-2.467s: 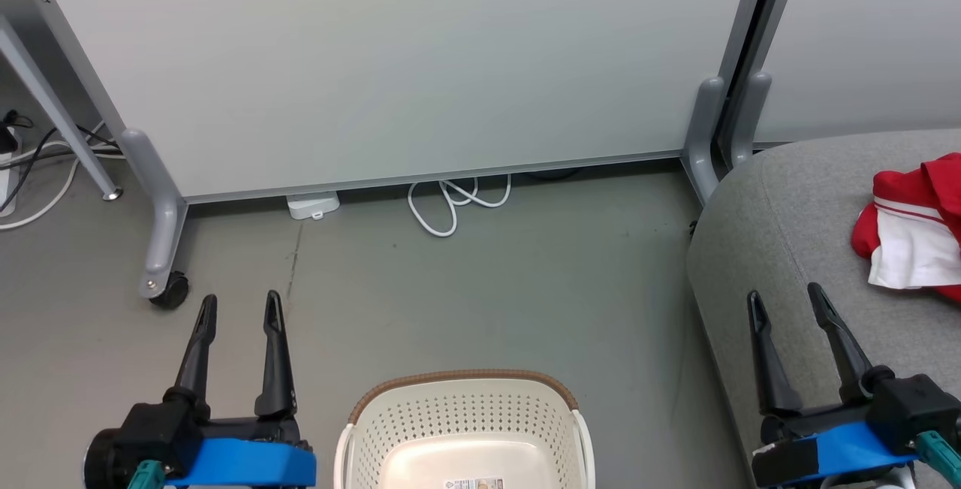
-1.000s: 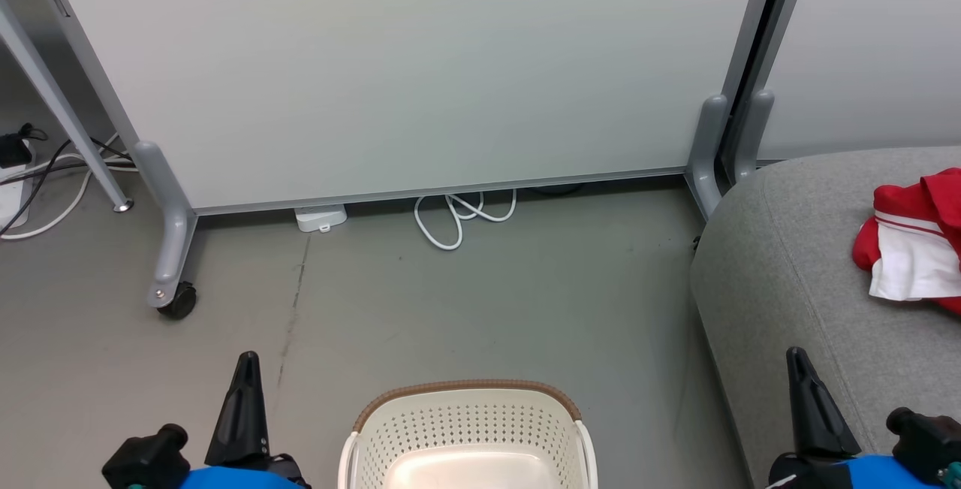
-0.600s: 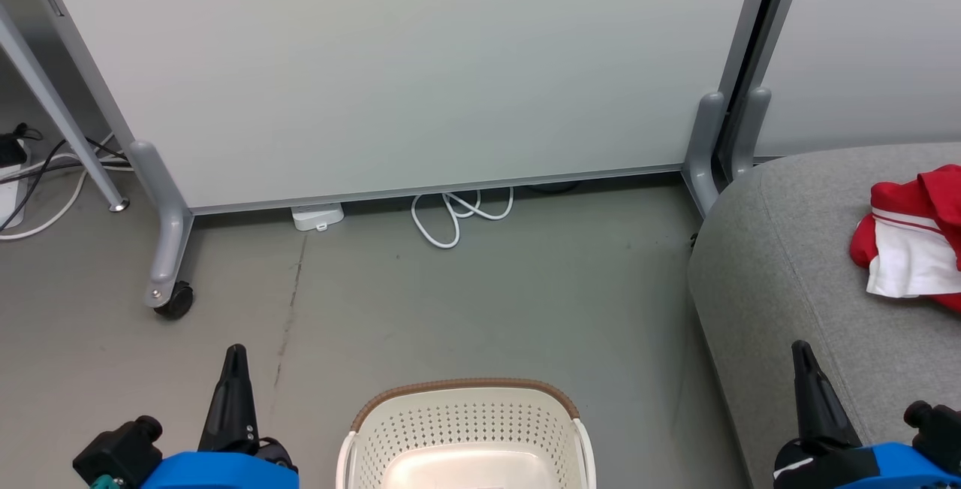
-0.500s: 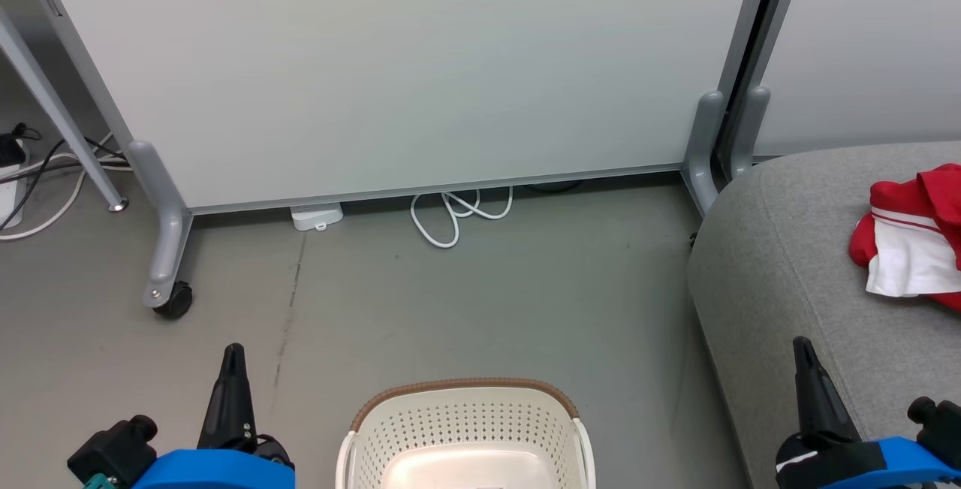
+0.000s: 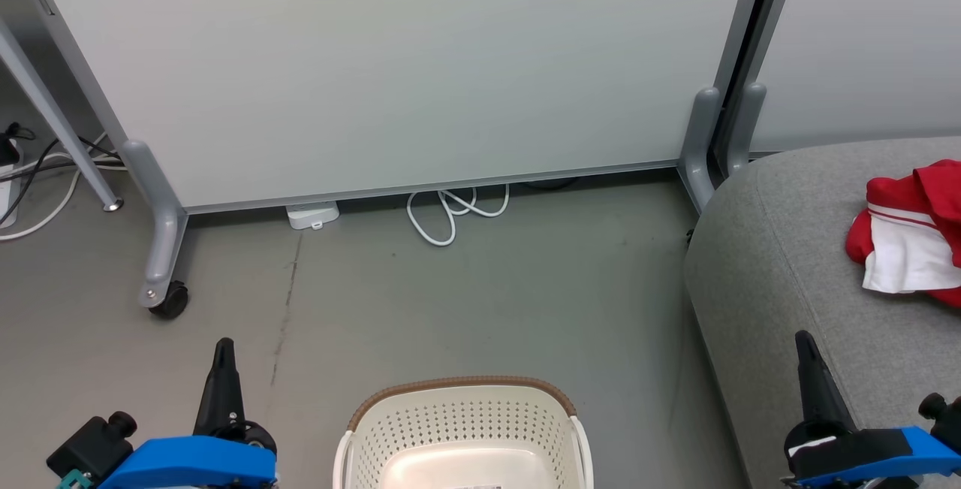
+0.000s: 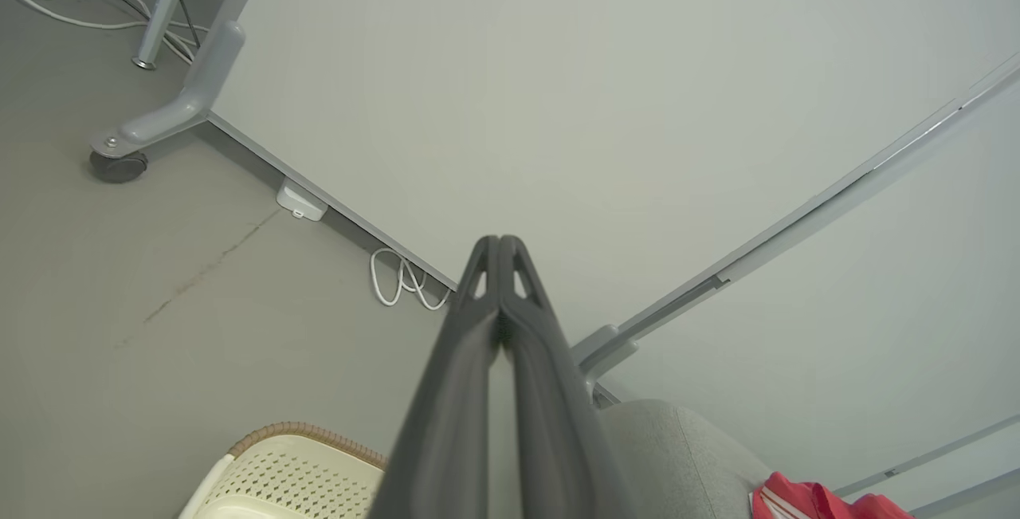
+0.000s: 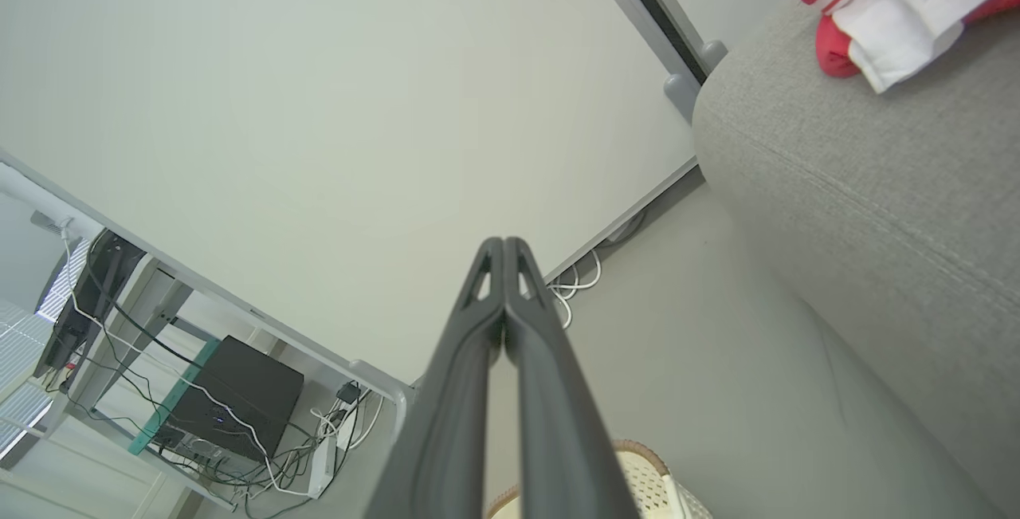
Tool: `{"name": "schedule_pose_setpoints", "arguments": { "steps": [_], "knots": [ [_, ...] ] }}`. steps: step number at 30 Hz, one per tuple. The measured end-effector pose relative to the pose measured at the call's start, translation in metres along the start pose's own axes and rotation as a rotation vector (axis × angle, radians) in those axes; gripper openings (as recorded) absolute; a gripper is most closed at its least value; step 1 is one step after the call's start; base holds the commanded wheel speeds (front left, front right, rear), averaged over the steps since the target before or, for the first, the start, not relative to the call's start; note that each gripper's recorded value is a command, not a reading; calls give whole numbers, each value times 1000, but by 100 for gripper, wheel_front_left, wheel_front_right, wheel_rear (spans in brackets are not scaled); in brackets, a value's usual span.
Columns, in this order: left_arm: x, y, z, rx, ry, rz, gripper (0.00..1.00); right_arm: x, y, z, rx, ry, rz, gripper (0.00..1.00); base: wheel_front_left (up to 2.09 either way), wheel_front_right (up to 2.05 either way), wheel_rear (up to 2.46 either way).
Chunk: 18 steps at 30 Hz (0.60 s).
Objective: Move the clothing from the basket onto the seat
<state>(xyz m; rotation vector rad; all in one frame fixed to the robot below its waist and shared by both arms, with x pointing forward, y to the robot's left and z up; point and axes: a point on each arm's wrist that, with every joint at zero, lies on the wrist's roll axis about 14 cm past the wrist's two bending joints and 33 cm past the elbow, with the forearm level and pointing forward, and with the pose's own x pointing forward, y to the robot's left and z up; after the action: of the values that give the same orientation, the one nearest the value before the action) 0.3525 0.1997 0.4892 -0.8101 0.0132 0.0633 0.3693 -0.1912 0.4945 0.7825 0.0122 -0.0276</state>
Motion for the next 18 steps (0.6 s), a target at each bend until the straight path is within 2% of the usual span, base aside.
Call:
{"name": "schedule_pose_setpoints", "arguments": {
  "steps": [18],
  "knots": [
    [10, 0, 4, -213, 8, 9, 0, 6, -1, 2, 223, 7, -12, 0, 0, 0, 0]
  ]
}}
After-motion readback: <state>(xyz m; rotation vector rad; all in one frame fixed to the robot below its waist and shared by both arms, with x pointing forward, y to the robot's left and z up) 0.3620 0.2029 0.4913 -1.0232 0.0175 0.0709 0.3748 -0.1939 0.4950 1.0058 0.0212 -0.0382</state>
